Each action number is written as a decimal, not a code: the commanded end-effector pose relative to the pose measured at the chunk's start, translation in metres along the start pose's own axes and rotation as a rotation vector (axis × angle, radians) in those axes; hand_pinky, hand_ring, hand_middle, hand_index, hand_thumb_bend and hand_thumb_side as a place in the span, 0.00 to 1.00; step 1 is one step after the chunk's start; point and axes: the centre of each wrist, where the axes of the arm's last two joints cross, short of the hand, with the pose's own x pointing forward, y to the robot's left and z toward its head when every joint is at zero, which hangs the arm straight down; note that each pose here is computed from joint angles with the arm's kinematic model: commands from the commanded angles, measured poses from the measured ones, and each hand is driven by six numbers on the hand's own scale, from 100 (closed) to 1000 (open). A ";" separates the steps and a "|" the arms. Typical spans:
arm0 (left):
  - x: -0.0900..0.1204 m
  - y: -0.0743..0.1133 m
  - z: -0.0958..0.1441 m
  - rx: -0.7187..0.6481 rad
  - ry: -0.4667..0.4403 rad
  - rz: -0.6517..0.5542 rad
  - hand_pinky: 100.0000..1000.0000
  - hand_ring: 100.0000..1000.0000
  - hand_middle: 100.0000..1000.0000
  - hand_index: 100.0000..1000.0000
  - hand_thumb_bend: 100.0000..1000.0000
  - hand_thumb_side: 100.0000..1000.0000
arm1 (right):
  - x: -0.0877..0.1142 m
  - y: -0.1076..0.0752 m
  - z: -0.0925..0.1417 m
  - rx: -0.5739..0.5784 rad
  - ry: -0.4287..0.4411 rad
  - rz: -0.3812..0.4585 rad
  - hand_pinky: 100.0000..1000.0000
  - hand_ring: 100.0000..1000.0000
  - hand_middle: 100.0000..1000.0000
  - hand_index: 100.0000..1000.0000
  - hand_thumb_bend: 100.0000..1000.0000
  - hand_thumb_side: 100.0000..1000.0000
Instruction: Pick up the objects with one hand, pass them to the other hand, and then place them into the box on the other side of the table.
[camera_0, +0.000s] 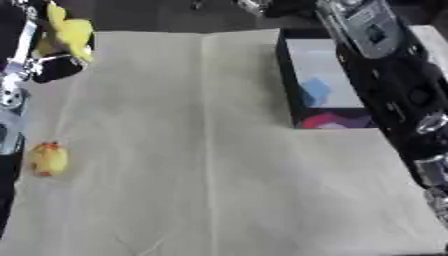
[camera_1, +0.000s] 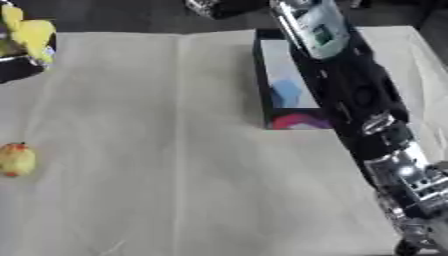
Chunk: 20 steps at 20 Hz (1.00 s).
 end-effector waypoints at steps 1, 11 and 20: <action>0.016 0.007 -0.008 0.063 -0.059 -0.060 0.61 0.44 0.37 0.44 0.02 0.00 | 0.005 0.005 -0.017 0.031 -0.002 0.030 0.95 1.00 0.83 1.00 0.00 0.23; 0.052 -0.012 -0.004 0.081 -0.129 -0.211 0.58 0.44 0.37 0.44 0.14 0.00 | 0.010 0.041 -0.052 0.114 -0.024 0.030 0.95 1.00 0.84 1.00 0.00 0.25; 0.065 -0.025 0.003 0.056 -0.109 -0.273 0.55 0.43 0.37 0.43 0.20 0.00 | 0.003 0.066 -0.058 0.156 0.021 0.034 0.96 1.00 0.85 1.00 0.00 0.38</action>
